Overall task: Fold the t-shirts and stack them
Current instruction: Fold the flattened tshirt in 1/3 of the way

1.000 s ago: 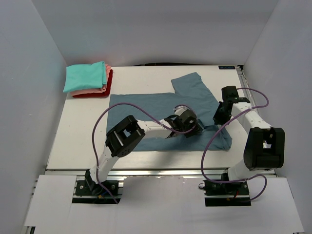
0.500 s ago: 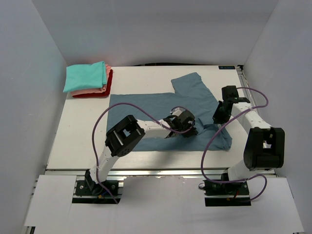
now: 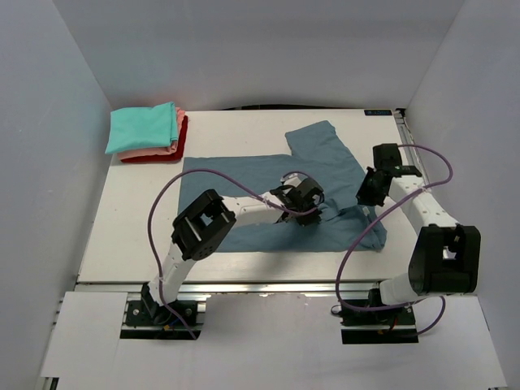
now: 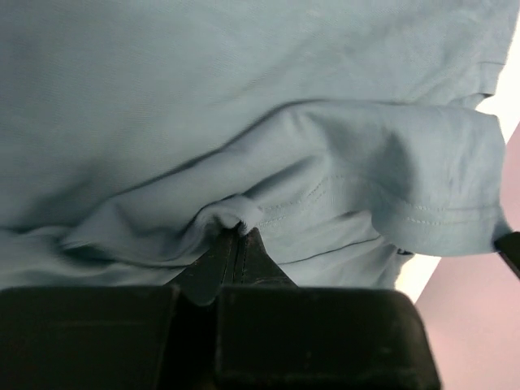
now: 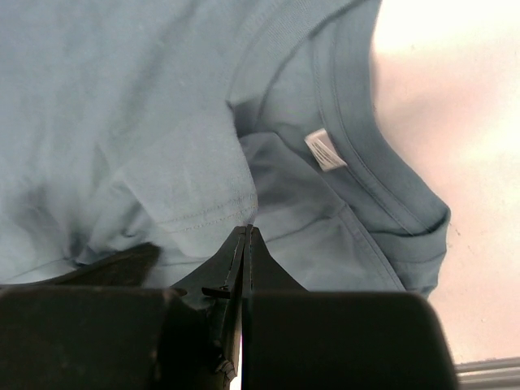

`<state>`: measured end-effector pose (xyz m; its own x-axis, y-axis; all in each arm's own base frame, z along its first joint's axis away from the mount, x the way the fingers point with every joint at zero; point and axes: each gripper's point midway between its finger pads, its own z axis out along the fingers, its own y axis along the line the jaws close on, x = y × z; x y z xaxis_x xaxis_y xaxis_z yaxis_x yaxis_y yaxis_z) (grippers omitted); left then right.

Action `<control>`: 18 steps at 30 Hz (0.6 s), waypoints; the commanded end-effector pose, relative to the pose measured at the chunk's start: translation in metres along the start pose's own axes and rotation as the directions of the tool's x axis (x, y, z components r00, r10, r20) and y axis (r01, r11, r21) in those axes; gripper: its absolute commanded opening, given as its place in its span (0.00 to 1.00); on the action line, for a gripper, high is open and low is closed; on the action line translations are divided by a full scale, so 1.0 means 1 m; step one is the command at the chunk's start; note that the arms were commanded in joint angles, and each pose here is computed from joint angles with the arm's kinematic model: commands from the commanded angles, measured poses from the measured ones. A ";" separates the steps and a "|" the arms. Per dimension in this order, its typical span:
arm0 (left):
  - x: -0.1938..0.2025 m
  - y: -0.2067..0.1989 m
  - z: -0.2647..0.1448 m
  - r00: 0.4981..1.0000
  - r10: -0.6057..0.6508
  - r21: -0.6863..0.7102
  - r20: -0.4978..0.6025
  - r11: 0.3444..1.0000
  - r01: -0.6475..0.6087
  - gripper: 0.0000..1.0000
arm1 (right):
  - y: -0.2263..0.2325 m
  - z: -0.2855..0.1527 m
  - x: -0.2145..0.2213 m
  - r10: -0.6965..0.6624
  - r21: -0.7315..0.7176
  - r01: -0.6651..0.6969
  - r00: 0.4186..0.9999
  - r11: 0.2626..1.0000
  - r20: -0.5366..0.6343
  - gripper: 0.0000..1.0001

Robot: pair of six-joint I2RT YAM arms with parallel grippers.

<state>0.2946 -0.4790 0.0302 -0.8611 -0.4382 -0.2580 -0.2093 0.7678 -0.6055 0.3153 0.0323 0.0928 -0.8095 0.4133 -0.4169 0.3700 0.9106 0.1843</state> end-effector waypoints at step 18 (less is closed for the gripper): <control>-0.015 0.003 -0.067 0.996 0.090 0.035 -0.017 0.995 -0.089 0.00 | -0.045 0.007 0.036 -0.009 0.150 0.015 0.999 0.989 -0.035 0.00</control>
<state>0.2785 -0.4377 0.0453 -0.8870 -0.3614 -0.2876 -0.1549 0.8193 -0.5520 0.2759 0.0164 0.0585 -0.8417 0.4036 -0.3587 0.4060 0.9110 0.0725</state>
